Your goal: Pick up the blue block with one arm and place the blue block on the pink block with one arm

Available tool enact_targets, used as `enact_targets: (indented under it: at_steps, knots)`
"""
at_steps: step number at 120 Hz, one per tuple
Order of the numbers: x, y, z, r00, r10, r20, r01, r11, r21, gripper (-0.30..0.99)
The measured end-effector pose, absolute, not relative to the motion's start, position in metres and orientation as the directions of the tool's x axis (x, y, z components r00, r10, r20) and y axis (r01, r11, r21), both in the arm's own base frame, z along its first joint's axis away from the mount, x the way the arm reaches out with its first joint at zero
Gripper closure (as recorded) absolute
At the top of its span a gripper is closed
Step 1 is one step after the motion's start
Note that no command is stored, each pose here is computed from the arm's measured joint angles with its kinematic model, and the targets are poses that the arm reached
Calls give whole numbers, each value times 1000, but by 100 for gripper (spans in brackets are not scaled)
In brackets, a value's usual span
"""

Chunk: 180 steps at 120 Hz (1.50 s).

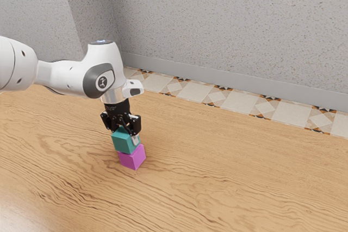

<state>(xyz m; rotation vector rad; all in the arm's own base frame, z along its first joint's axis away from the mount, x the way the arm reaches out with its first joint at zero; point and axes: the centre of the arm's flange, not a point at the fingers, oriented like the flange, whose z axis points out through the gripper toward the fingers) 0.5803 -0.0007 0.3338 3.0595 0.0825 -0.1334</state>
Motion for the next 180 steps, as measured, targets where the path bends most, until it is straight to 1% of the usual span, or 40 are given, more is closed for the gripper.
enact_targets:
  at_steps: [154,180]
  knots:
    - [583,-5,334,998,-8,-62,-4,-998,64,34]
    - [584,-7,333,999,-22,-37,-19,-997,79,16]
